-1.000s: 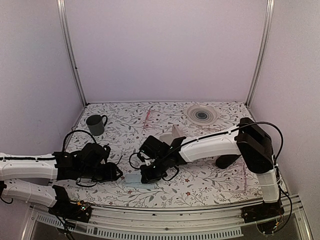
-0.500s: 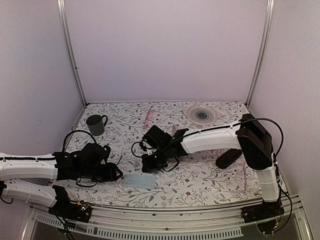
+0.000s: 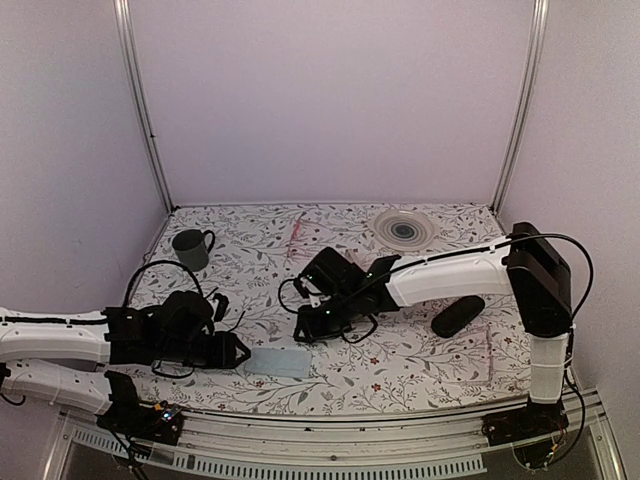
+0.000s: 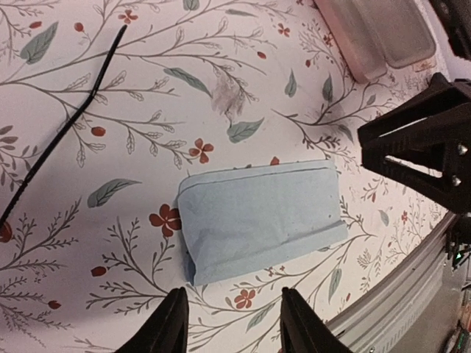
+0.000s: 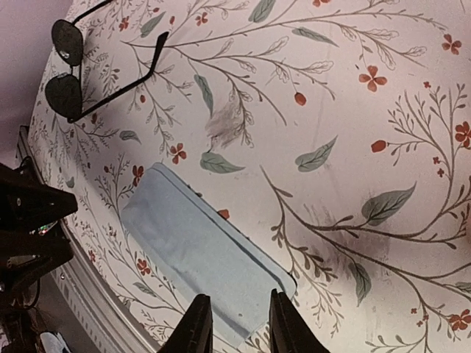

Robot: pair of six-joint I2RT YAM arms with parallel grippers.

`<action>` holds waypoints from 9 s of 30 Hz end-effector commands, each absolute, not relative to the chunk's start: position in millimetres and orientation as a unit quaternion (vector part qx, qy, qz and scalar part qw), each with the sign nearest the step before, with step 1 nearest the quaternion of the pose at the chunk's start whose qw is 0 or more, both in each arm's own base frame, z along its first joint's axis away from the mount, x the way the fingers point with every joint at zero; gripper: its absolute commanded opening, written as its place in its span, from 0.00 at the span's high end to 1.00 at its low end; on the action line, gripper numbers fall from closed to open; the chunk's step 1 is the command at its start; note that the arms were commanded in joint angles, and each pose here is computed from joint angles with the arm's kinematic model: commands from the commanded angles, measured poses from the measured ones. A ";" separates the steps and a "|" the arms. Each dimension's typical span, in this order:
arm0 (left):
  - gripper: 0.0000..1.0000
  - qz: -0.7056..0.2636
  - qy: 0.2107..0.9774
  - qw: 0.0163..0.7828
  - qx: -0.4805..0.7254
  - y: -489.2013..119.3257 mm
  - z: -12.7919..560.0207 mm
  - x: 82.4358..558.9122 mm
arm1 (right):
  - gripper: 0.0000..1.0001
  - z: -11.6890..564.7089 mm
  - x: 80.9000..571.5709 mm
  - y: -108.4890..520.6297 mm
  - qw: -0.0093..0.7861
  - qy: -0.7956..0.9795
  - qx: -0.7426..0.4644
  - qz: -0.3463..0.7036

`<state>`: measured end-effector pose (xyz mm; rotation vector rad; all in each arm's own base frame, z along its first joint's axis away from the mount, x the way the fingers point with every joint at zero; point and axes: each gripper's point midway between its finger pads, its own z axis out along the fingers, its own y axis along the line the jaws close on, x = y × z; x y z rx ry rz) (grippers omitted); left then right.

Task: Organize the sunglasses
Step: Move the folded cleaning cloth to the center of the board, then pick up the folded cleaning cloth from the center of the board, then place the folded cleaning cloth in the sunglasses case.

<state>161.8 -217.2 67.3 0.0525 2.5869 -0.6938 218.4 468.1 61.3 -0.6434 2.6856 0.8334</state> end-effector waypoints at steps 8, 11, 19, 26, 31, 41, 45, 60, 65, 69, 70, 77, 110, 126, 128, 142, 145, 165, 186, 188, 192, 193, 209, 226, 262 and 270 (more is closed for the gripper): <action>0.53 -0.238 0.926 0.275 0.098 -232.8 105.2 165.6 | 0.64 110.8 181.5 472.7 0.207 0.843 -0.385 0.314; 0.53 -0.220 0.926 0.289 0.103 -227.5 110.7 169.6 | 0.63 110.0 178.8 479.0 0.218 0.824 -0.424 0.305; 0.50 -0.191 0.926 0.311 0.094 -205.3 123.1 171.0 | 0.58 106.4 170.9 494.5 0.300 0.744 -0.548 0.237; 0.45 -0.212 0.915 0.329 0.094 -205.6 134.7 171.3 | 0.53 86.9 124.4 486.6 0.331 0.626 -0.680 0.191; 0.46 -0.202 0.919 0.326 0.095 -204.5 128.1 172.0 | 0.53 78.8 105.7 482.6 0.332 0.575 -0.725 0.185; 0.46 -0.211 0.916 0.330 0.087 -201.5 123.0 170.4 | 0.58 51.5 130.8 472.5 0.354 0.563 -0.741 0.096; 0.46 -0.211 0.916 0.330 0.086 -201.0 122.7 170.3 | 0.59 40.8 136.4 471.4 0.348 0.563 -0.745 0.085; 0.47 -0.210 0.916 0.332 0.082 -199.6 121.7 170.8 | 0.75 7.7 161.5 455.7 0.324 0.597 -0.732 0.055; 0.47 -0.213 0.915 0.333 0.083 -201.0 125.1 171.4 | 0.90 15.2 160.9 454.1 0.342 0.587 -0.731 0.059; 0.48 -0.218 0.912 0.335 0.092 -204.9 130.3 171.6 | 0.93 27.3 157.5 454.2 0.356 0.581 -0.729 0.074; 0.49 -0.220 0.910 0.337 0.098 -206.7 131.3 171.9 | 0.94 28.4 156.7 453.3 0.355 0.582 -0.728 0.076; 0.52 -0.247 0.892 0.345 0.157 -232.9 136.9 172.6 | 0.95 32.9 153.6 432.6 0.346 0.611 -0.708 0.076; 0.63 -0.162 0.647 0.382 0.639 -354.1 35.4 109.1 | 0.96 31.1 133.8 337.8 0.286 0.739 -0.607 0.055; 0.78 -0.098 0.651 0.357 0.663 -351.1 -2.0 115.4 | 0.96 30.0 134.8 335.4 0.286 0.743 -0.603 0.051; 0.78 -0.099 0.654 0.361 0.658 -350.0 -1.0 116.7 | 0.96 30.2 135.1 334.8 0.286 0.744 -0.602 0.050; 0.96 -0.086 0.659 0.357 0.657 -351.1 -8.2 120.6 | 0.97 41.1 133.8 333.2 0.299 0.747 -0.590 0.065; 1.00 -0.082 0.663 0.352 0.656 -352.3 -10.4 122.1 | 1.00 42.4 138.9 332.0 0.308 0.754 -0.577 0.057; 1.00 -0.108 0.687 0.463 0.549 -350.1 68.9 168.3 | 1.00 63.0 144.0 370.1 0.318 0.790 -0.510 0.116; 1.00 -0.086 0.730 0.492 0.466 -335.6 95.6 283.7 | 1.00 78.0 203.3 414.4 0.292 0.865 -0.355 0.202; 1.00 -0.087 0.733 0.491 0.463 -338.2 94.5 291.7 | 1.00 80.9 213.1 413.8 0.293 0.872 -0.332 0.208; 1.00 -0.086 0.738 0.492 0.454 -343.1 95.4 310.6 | 1.00 85.6 231.0 412.8 0.297 0.882 -0.295 0.216; 1.00 -0.084 0.740 0.490 0.454 -344.5 94.4 315.0 | 1.00 86.3 235.1 412.4 0.300 0.884 -0.287 0.217; 1.00 -0.076 0.749 0.462 0.469 -363.7 73.5 361.9 | 1.00 74.5 277.1 402.7 0.280 0.910 -0.169 0.256; 1.00 -0.094 0.758 0.434 0.477 -385.7 54.2 389.0 | 1.00 62.3 305.3 379.7 0.289 0.926 -0.136 0.203; 1.00 -0.085 0.764 0.407 0.493 -416.1 20.5 418.4 | 1.00 37.5 329.9 359.4 0.290 0.943 -0.110 0.118; 1.00 -0.097 0.758 0.405 0.502 -422.4 21.6 415.7 | 0.90 41.5 330.1 360.2 0.286 0.945 -0.107 0.118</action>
